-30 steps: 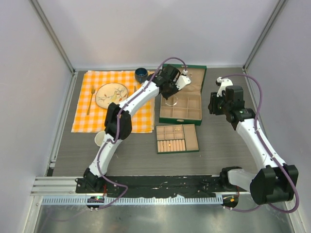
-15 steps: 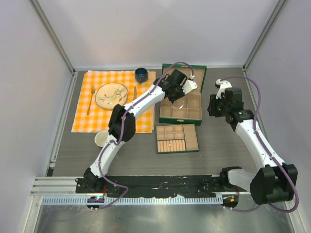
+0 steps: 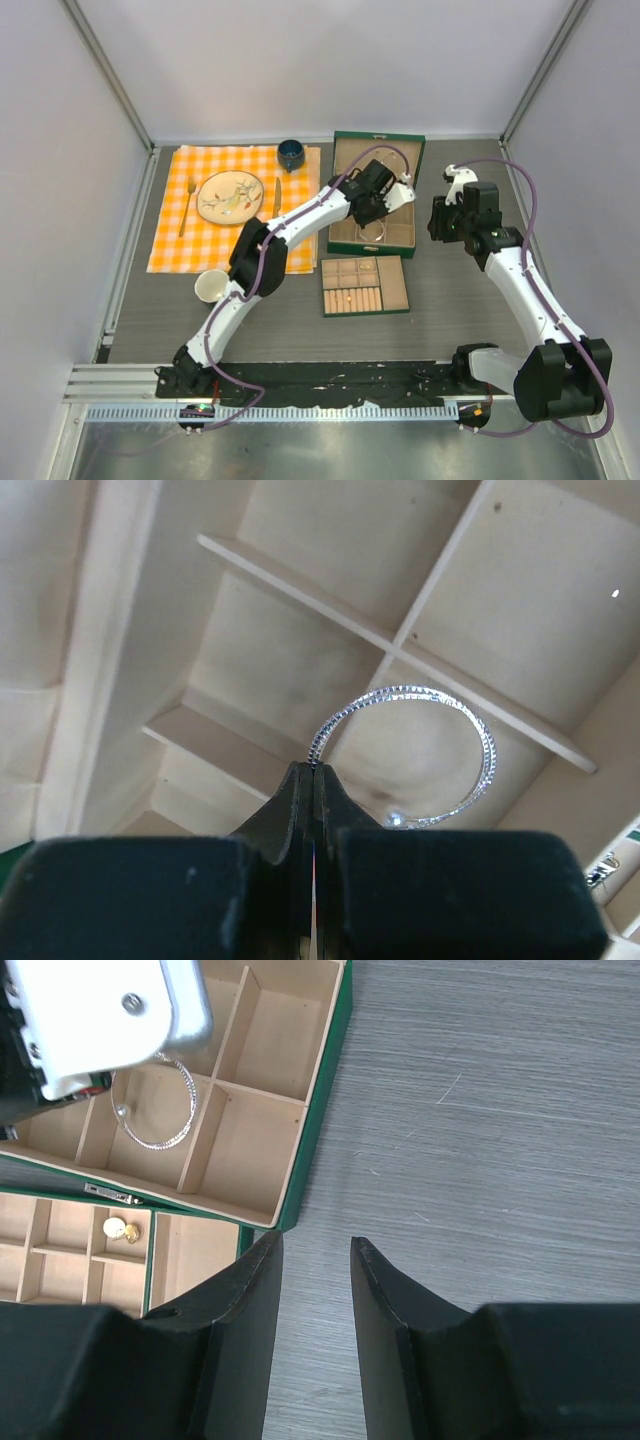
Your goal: Organize the mixed jewelry
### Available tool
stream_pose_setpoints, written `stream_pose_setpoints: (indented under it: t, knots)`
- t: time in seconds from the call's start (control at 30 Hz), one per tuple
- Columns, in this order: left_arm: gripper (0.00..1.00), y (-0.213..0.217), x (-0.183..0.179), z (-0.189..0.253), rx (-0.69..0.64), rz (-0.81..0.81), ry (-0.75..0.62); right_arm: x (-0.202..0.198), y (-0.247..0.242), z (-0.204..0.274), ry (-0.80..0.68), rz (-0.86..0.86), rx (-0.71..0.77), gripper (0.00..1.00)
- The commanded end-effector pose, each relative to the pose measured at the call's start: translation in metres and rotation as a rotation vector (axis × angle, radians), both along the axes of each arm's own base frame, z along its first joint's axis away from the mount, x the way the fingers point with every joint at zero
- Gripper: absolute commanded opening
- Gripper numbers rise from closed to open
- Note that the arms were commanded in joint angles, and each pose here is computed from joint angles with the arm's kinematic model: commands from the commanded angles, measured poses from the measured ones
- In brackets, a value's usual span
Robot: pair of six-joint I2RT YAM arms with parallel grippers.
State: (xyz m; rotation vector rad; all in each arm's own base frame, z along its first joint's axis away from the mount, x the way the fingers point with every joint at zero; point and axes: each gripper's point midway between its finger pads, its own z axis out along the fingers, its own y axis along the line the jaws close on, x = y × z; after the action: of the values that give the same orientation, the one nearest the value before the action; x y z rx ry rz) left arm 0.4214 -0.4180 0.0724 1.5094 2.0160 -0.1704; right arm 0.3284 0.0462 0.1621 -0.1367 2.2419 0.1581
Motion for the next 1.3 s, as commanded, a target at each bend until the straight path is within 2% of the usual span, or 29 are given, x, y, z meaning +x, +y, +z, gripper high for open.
stream_pose_setpoints:
  t: [0.0,0.33,0.73,1.2,1.27]
  knots:
    - [0.00,0.002,-0.003,0.006,-0.018,-0.001,-0.003,0.005,0.001,0.018,-0.073,-0.001,0.022,0.39]
    - [0.00,0.002,-0.016,-0.004,-0.003,-0.021,0.019,0.005,0.002,0.017,-0.071,0.004,0.027,0.39]
    - [0.00,-0.004,-0.030,0.017,-0.018,-0.037,0.001,0.003,0.001,0.011,-0.062,0.002,0.030,0.39]
    - [0.00,-0.005,-0.037,0.013,0.012,-0.054,-0.012,0.001,-0.001,0.013,-0.070,0.001,0.037,0.40]
    - [0.04,-0.005,-0.037,0.013,0.015,-0.055,-0.014,0.000,0.000,0.013,-0.070,0.002,0.038,0.40]
